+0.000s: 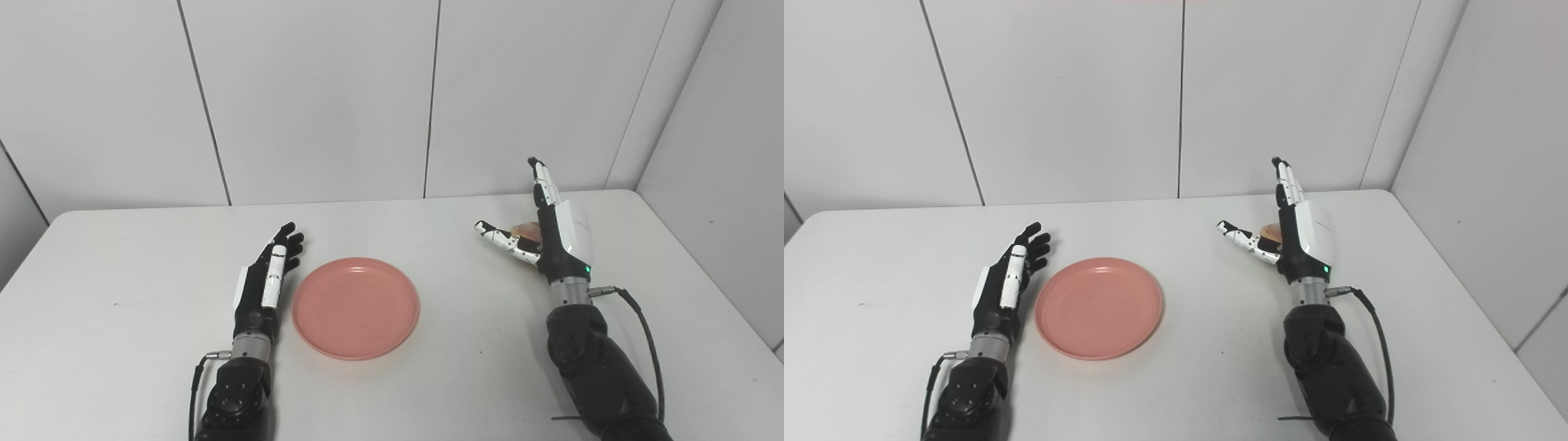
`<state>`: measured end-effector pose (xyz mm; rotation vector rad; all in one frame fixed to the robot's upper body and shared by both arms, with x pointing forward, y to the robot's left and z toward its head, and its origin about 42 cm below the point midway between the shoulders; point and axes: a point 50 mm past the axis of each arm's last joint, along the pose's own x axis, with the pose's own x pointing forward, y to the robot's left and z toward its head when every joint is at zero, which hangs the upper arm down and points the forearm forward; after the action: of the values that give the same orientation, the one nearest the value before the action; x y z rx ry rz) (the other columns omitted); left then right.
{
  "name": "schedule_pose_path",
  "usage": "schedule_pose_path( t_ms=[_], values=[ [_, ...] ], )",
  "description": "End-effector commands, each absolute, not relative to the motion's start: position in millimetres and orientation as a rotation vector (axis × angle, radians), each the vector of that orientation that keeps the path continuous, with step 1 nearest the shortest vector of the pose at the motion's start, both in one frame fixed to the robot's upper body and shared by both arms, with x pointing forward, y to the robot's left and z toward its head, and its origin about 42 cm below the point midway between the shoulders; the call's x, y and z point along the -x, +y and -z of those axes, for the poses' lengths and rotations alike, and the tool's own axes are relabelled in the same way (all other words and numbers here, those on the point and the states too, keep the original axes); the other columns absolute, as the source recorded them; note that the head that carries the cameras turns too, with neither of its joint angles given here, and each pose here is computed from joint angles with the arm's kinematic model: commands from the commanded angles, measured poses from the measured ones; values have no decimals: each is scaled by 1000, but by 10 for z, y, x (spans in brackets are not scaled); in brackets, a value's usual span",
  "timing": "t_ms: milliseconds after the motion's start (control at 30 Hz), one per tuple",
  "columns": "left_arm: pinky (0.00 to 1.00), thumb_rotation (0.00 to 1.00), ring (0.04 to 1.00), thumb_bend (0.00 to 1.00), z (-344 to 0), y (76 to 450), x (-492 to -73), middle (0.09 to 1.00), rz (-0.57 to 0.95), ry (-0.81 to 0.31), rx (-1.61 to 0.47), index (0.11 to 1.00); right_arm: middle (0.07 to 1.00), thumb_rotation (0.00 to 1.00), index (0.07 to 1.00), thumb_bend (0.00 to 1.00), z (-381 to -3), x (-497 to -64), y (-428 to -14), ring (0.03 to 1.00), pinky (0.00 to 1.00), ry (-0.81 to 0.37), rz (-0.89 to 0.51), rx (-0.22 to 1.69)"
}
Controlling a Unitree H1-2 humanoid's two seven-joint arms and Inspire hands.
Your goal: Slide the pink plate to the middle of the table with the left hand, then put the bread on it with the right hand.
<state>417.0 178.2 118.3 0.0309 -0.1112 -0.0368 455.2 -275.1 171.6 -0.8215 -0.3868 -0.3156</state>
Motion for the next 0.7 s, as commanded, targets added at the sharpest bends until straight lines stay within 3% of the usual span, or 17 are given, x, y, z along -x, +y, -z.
schedule_pose_path(
  t_ms=[0,67,233,400,667],
  values=[
    [858,1000,856,413,-1117,1892,-4129,838,25,-106,-54,832,955,569,958,671,-2012,-4698,-2794,895,754,-438,383,856],
    [862,1000,858,413,-1114,1891,-4125,839,27,-105,-41,832,949,544,953,677,-2009,-4718,-2819,881,737,-404,395,880],
    [858,1000,857,401,-1113,1894,-4119,836,30,-99,-30,828,932,456,928,701,-1997,-4751,-2843,909,841,-321,405,939],
    [855,1000,859,394,-1106,1889,-4121,839,39,-102,-20,834,930,364,920,711,-1944,-4760,-2864,915,878,-274,389,967],
    [847,1000,859,397,-1109,1883,-4116,841,45,-103,-30,836,909,277,913,707,-1866,-4789,-2905,886,826,-179,355,1013]
  ],
)
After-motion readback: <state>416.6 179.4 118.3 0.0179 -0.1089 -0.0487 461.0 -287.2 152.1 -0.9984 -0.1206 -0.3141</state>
